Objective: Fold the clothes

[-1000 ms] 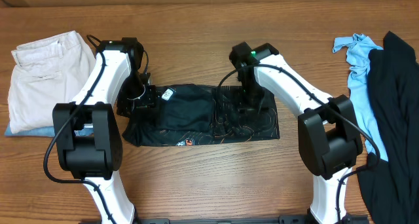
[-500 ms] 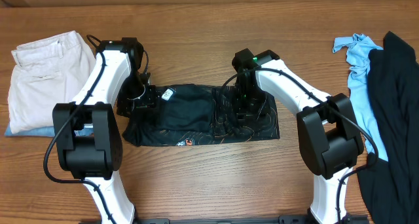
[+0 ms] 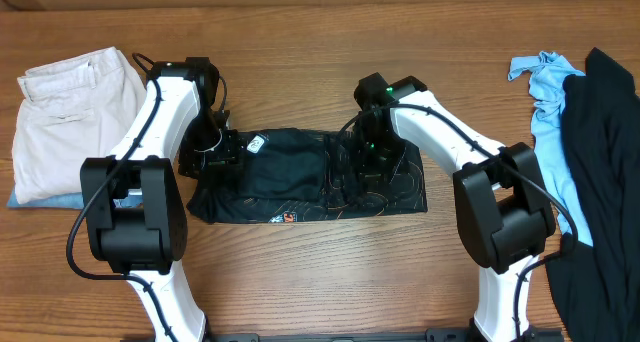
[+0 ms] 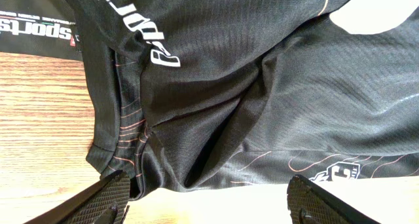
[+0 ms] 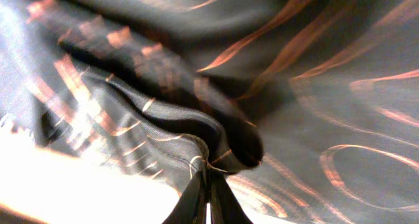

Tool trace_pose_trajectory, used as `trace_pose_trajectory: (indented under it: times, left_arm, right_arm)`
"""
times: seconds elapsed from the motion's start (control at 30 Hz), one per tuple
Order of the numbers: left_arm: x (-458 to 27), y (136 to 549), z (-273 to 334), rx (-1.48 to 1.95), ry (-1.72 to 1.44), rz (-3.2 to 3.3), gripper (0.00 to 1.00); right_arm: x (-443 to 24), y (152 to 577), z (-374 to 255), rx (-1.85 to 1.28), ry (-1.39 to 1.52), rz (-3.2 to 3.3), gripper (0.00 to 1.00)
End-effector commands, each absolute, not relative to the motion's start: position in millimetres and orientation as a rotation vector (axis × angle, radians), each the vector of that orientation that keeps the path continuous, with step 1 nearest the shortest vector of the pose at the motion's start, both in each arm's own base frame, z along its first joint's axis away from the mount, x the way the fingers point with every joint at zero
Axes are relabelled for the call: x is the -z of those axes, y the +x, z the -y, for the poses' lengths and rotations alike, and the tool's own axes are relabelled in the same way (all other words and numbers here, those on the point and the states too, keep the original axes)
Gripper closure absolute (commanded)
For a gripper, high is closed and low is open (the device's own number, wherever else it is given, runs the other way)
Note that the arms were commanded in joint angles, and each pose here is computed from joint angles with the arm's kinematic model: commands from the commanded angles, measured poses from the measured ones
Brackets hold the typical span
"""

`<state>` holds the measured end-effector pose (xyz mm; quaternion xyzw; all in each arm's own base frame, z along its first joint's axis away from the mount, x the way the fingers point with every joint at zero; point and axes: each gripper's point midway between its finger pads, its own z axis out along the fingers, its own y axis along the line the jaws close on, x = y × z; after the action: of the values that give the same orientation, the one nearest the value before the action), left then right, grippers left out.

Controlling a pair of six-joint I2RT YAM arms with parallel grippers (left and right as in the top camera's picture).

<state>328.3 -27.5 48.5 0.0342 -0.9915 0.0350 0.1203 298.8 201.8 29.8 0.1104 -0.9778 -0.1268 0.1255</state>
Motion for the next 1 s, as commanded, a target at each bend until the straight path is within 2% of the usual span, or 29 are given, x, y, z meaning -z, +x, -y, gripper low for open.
trace_pose_trajectory:
  times: [0.0, 0.03, 0.07, 0.1, 0.13, 0.23, 0.3, 0.4, 0.5, 0.7, 0.97]
  left_arm:
    - [-50, 335, 29, -0.131, 0.106, 2.911, 0.20]
    - [-49, 336, 29, -0.132, 0.106, 2.915, 0.21]
    - [-49, 336, 29, -0.132, 0.105, 2.915, 0.20]
    - [-49, 336, 29, -0.132, 0.105, 2.915, 0.20]
    - [-49, 336, 29, -0.132, 0.105, 2.914, 0.20]
    - [-49, 336, 29, -0.132, 0.106, 2.914, 0.20]
    - [-49, 336, 29, -0.133, 0.106, 2.914, 0.20]
    - [-50, 336, 29, -0.132, 0.105, 2.913, 0.20]
    - [-50, 336, 29, -0.132, 0.106, 2.913, 0.20]
    - [-49, 336, 29, -0.132, 0.106, 2.915, 0.20]
    - [-49, 336, 29, -0.132, 0.106, 2.914, 0.20]
  right_arm:
    - [-42, 269, -240, 0.611, 0.652, 2.702, 0.96]
    - [-42, 258, -250, 0.619, 0.792, 2.662, 0.87]
    - [-42, 253, -254, 0.618, 0.858, 2.642, 0.71]
    - [-42, 249, -257, 0.610, 0.896, 2.632, 0.63]
    - [-41, 248, -258, 0.591, 0.920, 2.630, 0.62]
    - [-39, 247, -257, 0.554, 0.941, 2.635, 0.62]
    - [-37, 252, -250, 0.505, 0.929, 2.658, 0.69]
    - [-36, 265, -238, 0.427, 0.840, 2.721, 0.69]
    - [-53, 292, -224, 0.357, 0.744, 2.847, 0.69]
    - [-95, 331, -209, 0.417, 0.628, 3.047, 0.66]
    - [-61, 320, -200, 0.357, 0.570, 2.956, 0.72]
